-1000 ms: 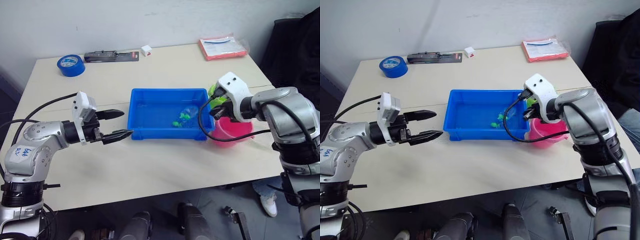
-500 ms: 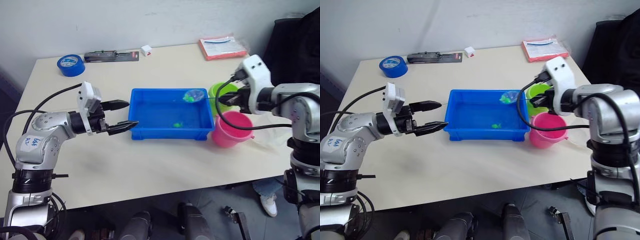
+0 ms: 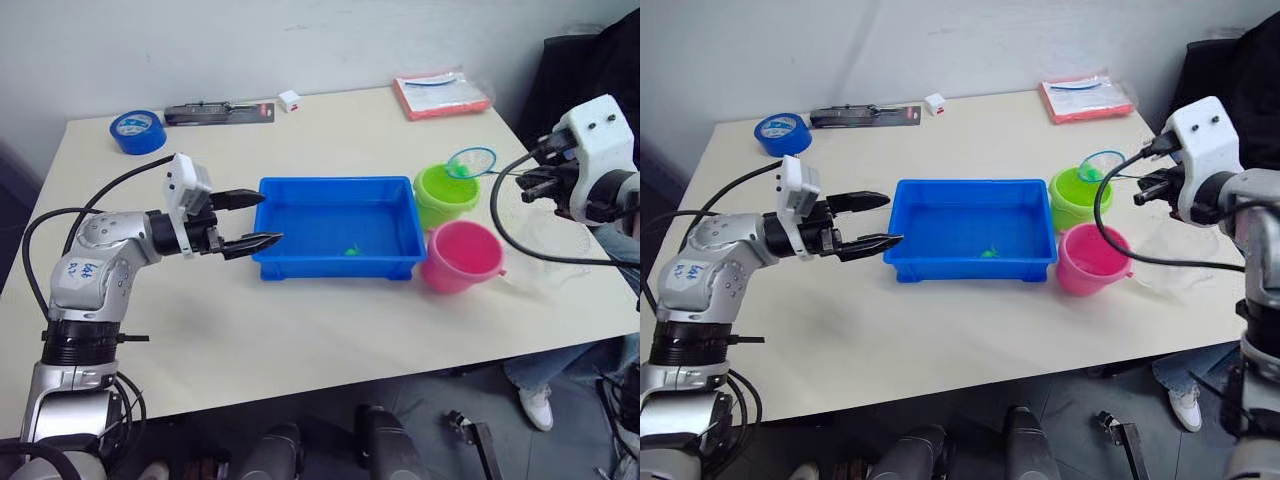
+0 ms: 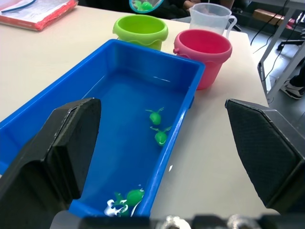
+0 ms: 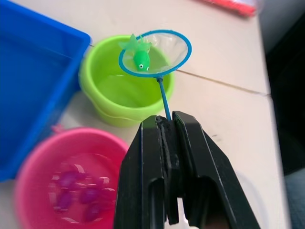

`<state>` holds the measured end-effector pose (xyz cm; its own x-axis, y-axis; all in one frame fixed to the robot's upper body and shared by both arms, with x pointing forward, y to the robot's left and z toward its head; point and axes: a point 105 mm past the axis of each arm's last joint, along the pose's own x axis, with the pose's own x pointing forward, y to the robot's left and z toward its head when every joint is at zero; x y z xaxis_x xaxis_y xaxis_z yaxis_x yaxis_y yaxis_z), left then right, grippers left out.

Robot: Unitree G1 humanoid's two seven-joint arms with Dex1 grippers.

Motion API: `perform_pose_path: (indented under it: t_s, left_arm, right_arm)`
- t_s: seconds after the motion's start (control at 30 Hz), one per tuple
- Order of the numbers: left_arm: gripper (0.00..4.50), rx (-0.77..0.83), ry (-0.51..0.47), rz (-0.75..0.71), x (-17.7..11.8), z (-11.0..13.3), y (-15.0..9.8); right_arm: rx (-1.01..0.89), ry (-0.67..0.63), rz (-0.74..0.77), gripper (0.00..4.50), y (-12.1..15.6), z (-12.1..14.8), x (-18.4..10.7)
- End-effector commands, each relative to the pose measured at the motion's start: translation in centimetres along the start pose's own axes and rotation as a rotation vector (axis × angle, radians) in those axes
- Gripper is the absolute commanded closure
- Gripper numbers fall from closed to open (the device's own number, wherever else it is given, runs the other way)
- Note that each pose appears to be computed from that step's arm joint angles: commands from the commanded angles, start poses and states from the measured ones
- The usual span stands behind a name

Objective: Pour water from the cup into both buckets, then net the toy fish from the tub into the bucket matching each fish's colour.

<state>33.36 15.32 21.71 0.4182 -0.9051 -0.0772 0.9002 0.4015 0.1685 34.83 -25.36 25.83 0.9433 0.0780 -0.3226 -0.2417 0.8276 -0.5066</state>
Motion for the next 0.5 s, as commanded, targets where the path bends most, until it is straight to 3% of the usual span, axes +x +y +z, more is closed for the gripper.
perform_pose_path:
  t_s: [0.03, 0.33, 0.5]
  left_arm:
    - [0.0, 0.044, -0.02, -0.018, 0.3, 1.0, 0.0]
    - [0.0, 0.045, -0.021, -0.029, 0.5, 0.9, 0.0]
    - [0.0, 0.044, -0.021, -0.034, 0.5, 0.9, 0.0]
  right_arm:
    - [-0.319, -0.082, -0.09, 3.71, 0.2, 2.1, -0.3]
    - [-0.939, -0.129, -0.167, 3.71, 2.1, 2.1, 0.0]
    - [-1.112, -0.142, -0.197, 3.71, 2.2, 2.0, -0.1]
